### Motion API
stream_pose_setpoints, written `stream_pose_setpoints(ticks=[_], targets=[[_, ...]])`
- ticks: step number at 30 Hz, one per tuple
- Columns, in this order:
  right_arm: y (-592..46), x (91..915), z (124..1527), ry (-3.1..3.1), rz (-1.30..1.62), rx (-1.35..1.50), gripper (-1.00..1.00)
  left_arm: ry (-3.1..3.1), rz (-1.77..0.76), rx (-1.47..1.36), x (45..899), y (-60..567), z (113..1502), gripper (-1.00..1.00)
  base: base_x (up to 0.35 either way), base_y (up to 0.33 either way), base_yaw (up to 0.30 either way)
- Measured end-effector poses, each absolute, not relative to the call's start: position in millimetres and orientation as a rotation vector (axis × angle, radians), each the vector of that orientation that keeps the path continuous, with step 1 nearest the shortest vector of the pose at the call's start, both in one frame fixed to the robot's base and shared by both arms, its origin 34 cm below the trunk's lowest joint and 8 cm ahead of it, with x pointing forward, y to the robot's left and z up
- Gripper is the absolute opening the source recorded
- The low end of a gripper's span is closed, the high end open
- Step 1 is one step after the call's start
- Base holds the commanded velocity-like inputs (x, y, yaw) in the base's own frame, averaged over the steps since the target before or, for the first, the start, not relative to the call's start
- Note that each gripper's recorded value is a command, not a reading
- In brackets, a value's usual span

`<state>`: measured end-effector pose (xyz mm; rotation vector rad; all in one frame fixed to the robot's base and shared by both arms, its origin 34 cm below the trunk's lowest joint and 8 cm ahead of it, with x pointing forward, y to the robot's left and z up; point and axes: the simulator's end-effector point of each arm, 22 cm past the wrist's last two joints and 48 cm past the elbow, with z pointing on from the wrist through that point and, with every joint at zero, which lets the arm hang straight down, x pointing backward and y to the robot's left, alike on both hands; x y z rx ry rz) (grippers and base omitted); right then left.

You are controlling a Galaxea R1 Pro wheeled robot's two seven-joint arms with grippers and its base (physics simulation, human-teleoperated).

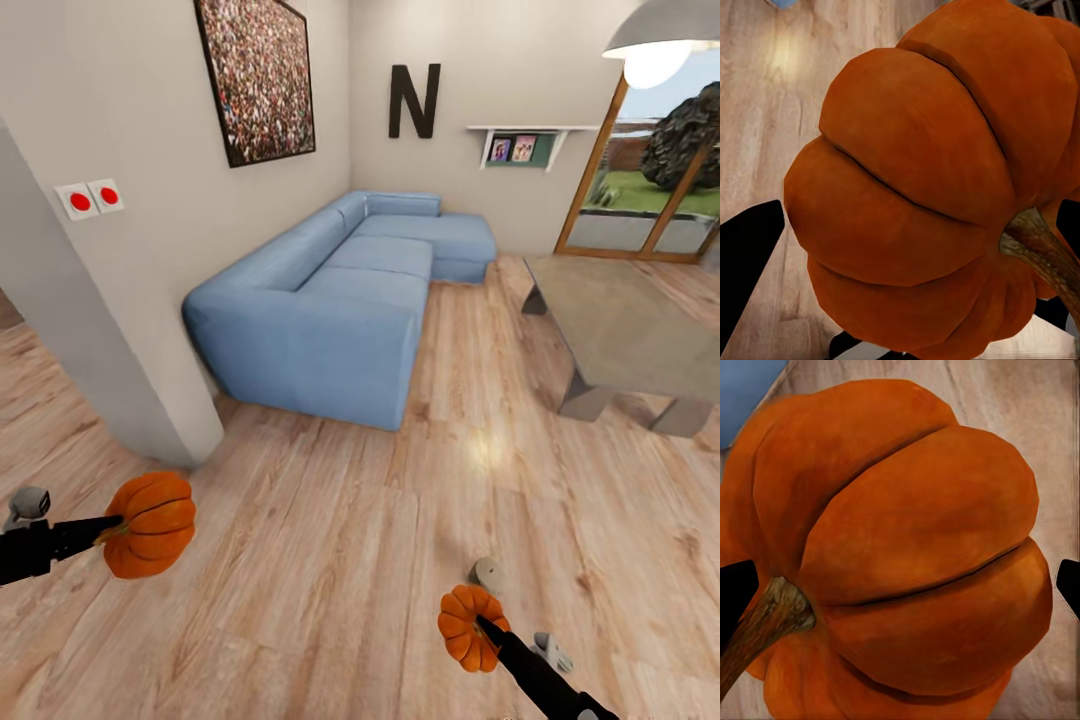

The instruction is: Place each of the two pumpkins and all three candles from the living room inside a cabinet in the living room (use any cabinet), then make sure every cabinet is closed, and position the cauldron so it is next to a table in the living room.

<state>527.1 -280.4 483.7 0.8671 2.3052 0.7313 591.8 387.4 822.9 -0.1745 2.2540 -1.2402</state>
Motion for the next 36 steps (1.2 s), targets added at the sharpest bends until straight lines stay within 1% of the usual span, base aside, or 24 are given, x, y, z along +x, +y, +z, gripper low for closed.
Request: stream_pose_setpoints(ticks=[15,25,29,32,36], targets=[[-288,533,490,2.273,0.691,0.85,-1.0,2.358,-1.25,-0.105,576,361,798,-1.0,0.0,0.0,-0.225],[-295,540,495,2.241,0.654,0.835,-1.0,2.475,-1.085,-0.021,569,366,769,-1.0,0.0,0.0,-0.225],[-296,542,497,2.234,0.65,0.831,-1.0,2.531,-0.914,-0.023,581,370,743,-1.0,0.0,0.0,-0.226],[-296,543,499,2.23,0.649,0.829,-1.0,2.583,-0.687,-0.084,597,370,708,-1.0,0.0,0.0,-0.226],[-297,544,500,2.226,0.648,0.827,-1.0,2.648,-0.514,-0.144,606,336,668,-1.0,0.0,0.0,-0.226]])
